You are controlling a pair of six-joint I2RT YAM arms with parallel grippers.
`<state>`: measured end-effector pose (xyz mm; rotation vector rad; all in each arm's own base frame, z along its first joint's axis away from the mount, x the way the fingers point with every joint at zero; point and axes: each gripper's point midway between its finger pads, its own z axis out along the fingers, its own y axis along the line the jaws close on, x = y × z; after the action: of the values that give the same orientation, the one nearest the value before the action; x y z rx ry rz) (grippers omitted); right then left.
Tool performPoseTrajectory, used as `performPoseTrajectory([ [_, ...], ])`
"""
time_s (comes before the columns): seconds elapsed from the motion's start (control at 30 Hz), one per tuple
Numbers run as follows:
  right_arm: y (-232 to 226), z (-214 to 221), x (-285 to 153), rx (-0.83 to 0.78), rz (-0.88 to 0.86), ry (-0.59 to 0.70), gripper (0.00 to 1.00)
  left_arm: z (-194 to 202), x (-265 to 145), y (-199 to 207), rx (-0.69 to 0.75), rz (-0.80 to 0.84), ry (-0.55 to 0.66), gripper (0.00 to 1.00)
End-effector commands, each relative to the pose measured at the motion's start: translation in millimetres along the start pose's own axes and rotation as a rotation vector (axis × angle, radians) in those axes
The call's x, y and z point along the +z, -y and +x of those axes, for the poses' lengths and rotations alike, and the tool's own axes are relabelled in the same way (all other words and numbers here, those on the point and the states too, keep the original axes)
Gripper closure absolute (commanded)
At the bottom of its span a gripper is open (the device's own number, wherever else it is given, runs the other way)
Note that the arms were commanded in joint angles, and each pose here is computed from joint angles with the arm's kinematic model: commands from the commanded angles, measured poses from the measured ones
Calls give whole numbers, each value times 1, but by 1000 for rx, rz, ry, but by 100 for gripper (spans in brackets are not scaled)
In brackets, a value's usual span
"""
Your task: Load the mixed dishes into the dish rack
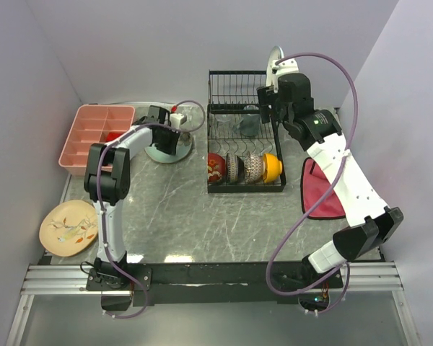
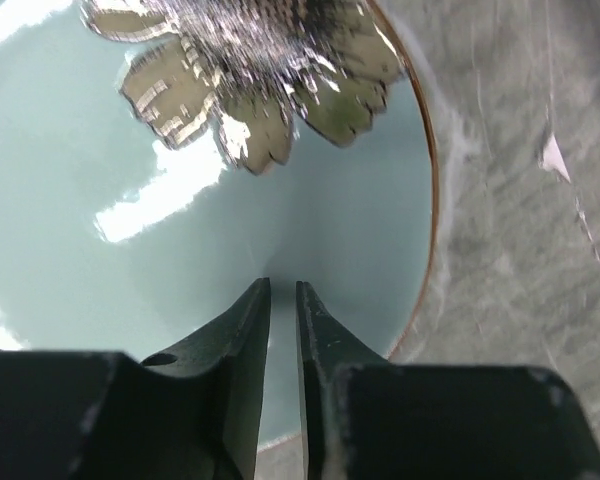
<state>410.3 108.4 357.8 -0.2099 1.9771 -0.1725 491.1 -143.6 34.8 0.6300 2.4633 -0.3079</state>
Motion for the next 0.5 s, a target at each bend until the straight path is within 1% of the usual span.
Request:
performPoseTrajectory([
  [0.0, 1, -14, -17, 27, -28, 60, 10, 69, -14, 26, -7, 66, -213, 78],
  [0.2, -6, -14, -12, 31, -53, 50, 10, 132, -30, 55, -18, 132, -402, 75],
  [0.47, -17, -8, -12, 34, -112, 26, 10, 179, -52, 97, -60, 210, -482, 75],
])
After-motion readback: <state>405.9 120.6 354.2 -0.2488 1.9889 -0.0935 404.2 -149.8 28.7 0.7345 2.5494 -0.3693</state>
